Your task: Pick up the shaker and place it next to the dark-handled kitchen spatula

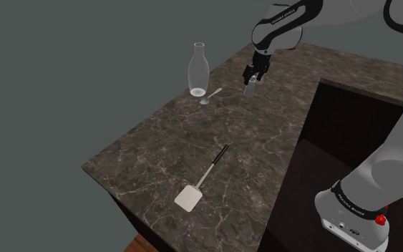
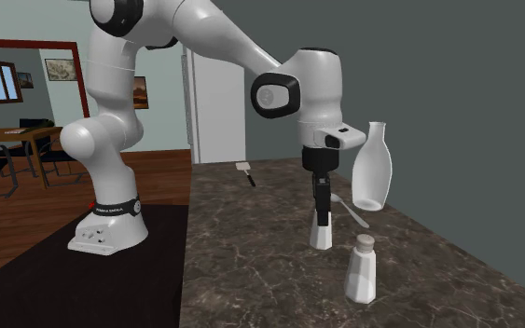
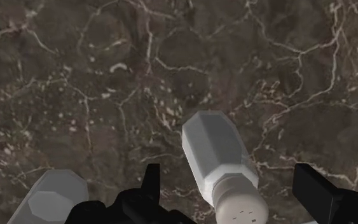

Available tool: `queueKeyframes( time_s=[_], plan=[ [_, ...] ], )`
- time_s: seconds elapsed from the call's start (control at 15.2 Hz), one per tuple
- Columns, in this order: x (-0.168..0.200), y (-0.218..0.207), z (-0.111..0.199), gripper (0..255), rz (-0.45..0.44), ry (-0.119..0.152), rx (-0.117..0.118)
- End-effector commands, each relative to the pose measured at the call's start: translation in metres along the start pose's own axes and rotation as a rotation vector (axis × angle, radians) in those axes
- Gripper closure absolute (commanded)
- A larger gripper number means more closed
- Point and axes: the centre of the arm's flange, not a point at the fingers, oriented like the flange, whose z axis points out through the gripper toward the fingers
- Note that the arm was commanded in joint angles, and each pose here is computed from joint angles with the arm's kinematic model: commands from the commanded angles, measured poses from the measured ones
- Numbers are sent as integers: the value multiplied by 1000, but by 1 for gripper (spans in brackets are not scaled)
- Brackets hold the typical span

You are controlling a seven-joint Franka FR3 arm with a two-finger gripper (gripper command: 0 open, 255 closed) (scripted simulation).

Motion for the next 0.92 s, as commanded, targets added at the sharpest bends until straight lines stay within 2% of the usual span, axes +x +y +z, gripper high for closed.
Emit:
queueKeyframes(
  time_s=[0.0,0.59,0.86],
  plan=[
    [0,0,0,255,0,0,0],
    [0,0,0,255,0,0,0],
    [2,-1,-21,255,0,0,0]
  ],
)
